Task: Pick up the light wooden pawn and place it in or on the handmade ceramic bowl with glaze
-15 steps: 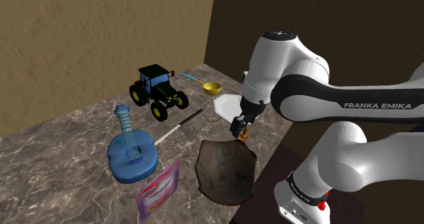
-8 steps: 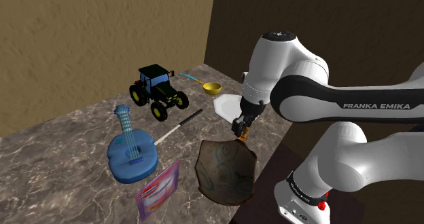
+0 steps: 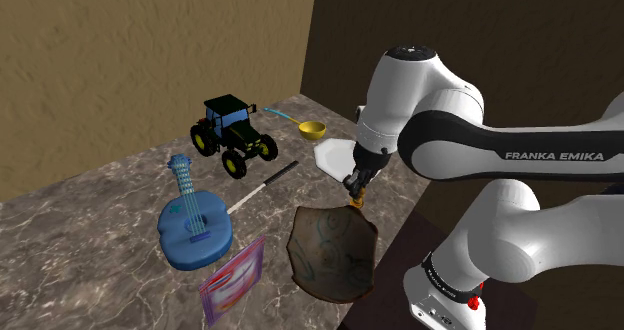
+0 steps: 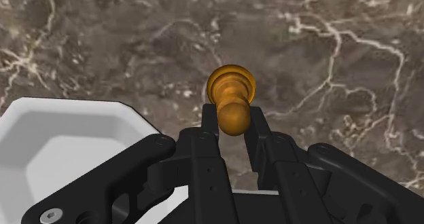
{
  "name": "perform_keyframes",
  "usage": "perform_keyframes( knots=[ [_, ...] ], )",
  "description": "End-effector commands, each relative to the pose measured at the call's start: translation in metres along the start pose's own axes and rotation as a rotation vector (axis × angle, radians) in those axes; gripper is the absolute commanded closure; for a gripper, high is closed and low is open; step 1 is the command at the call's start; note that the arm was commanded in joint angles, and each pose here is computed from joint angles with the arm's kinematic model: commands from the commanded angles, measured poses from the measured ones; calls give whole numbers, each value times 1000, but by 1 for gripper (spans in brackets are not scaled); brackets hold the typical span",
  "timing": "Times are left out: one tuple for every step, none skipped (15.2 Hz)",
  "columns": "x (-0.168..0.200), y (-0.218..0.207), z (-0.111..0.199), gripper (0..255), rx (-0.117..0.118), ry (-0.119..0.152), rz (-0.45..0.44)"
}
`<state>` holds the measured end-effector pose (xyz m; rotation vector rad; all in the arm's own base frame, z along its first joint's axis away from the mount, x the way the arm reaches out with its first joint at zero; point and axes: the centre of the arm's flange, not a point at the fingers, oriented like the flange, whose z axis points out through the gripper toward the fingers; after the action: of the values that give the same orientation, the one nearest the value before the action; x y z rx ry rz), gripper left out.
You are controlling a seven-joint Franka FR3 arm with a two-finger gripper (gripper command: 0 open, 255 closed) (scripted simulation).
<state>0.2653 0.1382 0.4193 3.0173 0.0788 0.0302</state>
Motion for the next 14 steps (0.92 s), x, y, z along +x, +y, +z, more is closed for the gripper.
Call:
perform_keyframes(
  knots=[
    [0, 0, 0, 255, -1, -1, 0],
    [0, 1, -5, 255, -1, -1, 0],
    [0, 1, -10, 255, -1, -1, 0],
    [0, 2, -15, 255, -1, -1, 0],
    [0, 3, -20, 255, -1, -1, 0],
    [0, 3, -26, 255, -1, -1, 0],
    [0, 4, -31, 255, -1, -1, 0],
    [0, 5, -36, 255, -1, -1, 0],
    [1, 5, -41, 255, -1, -1, 0],
    [1, 6, -47, 255, -1, -1, 0],
    [1, 7, -52, 255, -1, -1, 0],
    [1, 7, -57, 255, -1, -1, 0],
    [1, 8, -62, 255, -1, -1, 0],
    [1, 9, -68, 255, -1, -1, 0]
  ],
)
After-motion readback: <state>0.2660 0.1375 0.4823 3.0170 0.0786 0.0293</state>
